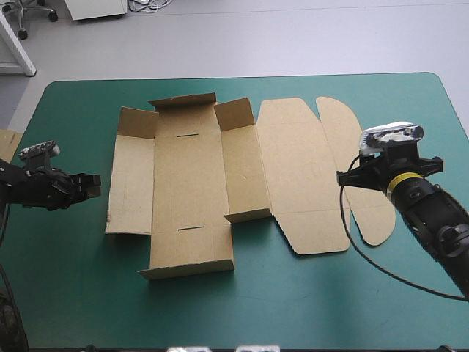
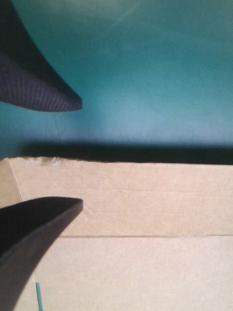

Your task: Fold the box

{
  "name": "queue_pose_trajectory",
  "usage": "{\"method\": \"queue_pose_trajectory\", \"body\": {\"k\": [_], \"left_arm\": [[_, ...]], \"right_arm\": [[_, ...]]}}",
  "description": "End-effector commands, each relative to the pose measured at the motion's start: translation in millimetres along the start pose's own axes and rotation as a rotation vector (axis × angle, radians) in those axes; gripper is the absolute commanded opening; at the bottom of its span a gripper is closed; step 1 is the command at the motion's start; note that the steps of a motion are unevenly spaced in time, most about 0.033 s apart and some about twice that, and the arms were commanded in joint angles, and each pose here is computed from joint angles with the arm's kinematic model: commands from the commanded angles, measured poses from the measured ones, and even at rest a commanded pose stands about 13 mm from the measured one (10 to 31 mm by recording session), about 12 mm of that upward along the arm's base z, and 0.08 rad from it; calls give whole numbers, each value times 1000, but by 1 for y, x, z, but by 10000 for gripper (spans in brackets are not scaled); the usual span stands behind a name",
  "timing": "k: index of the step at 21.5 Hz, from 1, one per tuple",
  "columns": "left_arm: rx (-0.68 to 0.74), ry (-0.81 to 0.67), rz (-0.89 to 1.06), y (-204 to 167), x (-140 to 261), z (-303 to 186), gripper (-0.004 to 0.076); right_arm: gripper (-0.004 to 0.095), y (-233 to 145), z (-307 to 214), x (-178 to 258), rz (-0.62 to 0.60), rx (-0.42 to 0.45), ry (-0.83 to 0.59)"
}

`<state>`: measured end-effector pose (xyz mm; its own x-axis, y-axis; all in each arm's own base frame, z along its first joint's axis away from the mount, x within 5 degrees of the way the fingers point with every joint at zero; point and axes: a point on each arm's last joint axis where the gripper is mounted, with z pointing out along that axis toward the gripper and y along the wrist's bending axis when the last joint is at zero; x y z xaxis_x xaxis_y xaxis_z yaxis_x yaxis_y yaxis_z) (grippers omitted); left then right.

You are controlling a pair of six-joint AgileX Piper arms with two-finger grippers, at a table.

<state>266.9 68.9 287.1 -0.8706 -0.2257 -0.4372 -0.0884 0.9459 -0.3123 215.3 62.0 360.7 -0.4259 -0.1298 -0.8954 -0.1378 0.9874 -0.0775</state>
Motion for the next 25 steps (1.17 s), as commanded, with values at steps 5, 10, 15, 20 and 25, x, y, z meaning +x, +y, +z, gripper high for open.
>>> {"method": "queue_pose_trajectory", "body": {"k": [5, 10, 15, 20, 25], "left_arm": [[186, 5, -24, -1, -16, 26, 391], [207, 83, -51, 13, -13, 48, 391], [346, 205, -94, 16, -7, 74, 388], [471, 284, -95, 11, -2, 81, 388], [480, 297, -94, 9, -1, 81, 321]], "right_arm": [[379, -35, -4, -31, 84, 33, -107], [379, -47, -4, -30, 142, -12, -94], [374, -49, -4, -29, 130, -11, -92], [372, -49, -4, -30, 126, -9, -99], [371, -49, -4, -30, 107, -7, -104]]}}
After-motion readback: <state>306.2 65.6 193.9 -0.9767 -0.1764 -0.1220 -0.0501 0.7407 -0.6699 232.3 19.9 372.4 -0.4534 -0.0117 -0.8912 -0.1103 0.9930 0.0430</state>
